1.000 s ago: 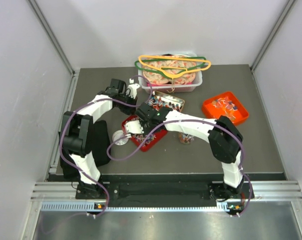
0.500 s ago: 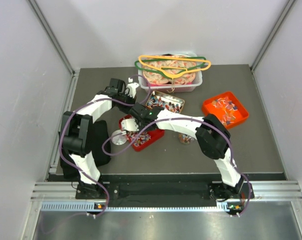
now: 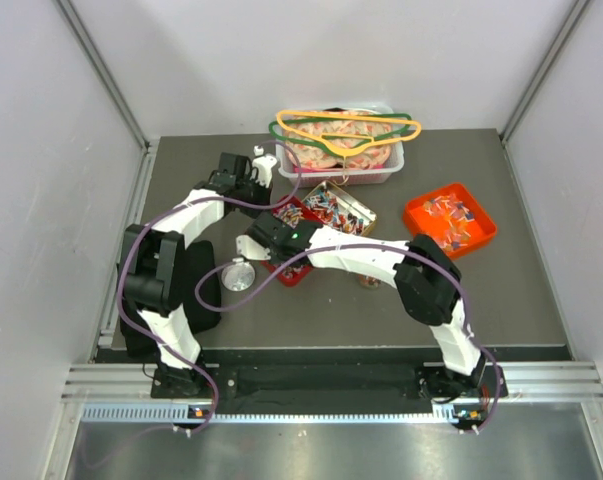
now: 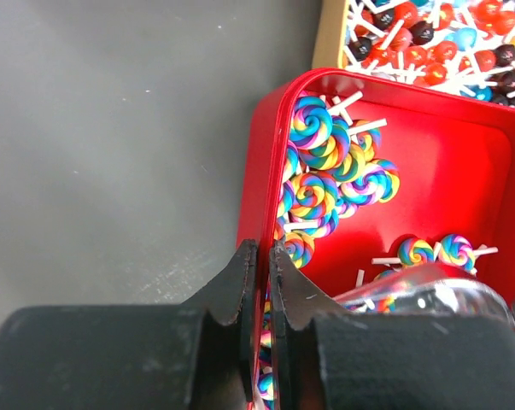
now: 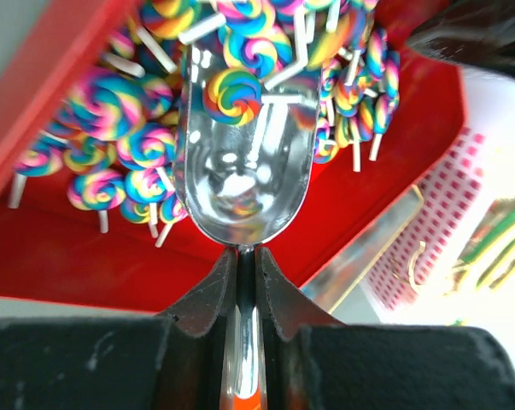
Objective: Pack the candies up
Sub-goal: Scoop the fake candies from the storage box.
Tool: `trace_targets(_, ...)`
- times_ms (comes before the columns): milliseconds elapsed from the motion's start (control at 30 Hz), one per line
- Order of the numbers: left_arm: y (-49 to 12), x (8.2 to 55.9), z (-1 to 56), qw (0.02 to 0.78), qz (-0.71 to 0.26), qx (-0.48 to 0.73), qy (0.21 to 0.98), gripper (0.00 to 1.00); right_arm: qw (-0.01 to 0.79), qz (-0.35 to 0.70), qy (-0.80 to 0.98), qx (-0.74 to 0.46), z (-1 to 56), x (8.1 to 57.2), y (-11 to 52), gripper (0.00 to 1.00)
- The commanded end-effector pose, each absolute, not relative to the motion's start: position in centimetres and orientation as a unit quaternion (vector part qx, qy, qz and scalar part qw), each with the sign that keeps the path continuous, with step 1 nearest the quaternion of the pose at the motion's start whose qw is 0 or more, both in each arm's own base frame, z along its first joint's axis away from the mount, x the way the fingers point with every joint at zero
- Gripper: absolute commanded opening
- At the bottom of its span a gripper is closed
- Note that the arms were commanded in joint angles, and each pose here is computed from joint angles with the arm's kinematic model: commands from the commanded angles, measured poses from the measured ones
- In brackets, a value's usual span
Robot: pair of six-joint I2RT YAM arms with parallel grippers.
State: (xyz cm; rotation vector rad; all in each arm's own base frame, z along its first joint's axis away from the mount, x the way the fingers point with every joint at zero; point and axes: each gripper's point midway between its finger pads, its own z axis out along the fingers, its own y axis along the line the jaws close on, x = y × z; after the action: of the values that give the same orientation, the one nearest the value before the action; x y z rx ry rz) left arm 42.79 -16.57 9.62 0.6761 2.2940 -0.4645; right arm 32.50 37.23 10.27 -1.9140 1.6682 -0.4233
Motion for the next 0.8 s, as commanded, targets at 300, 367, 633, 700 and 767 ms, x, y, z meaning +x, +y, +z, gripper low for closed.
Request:
trace_targets(300, -19.1, 43.9, 15.9, 0.430, -0.209, 0.273, 0.835, 0.00, 0.373, -0.155, 0.627, -0.667, 10.0, 32.9, 42.3, 0.00)
trace_targets(367, -19.2, 43.6, 15.7, 0.425, -0.212, 0.278, 0.835, 0.00, 0.370, -0.158, 0.633, -0.661, 9.3, 33.7, 42.1, 0.00)
trace_targets(633, -19.4, 42.7, 15.1, 0.404, -0.223, 0.292, 0.838, 0.00, 0.391, -0.126, 0.658, -0.631, 9.1, 34.7, 43.4, 0.00)
trace_targets(700, -19.4, 42.6, 15.0, 0.402, -0.222, 0.293, 0.839, 0.00, 0.399, -0.113, 0.670, -0.616, 9.4, 34.8, 43.8, 0.00)
trace_targets(767, -19.2, 42.6, 14.8, 0.401, -0.219, 0.292, 0.840, 0.00, 0.402, -0.090, 0.680, -0.606, 9.8, 34.7, 44.4, 0.00)
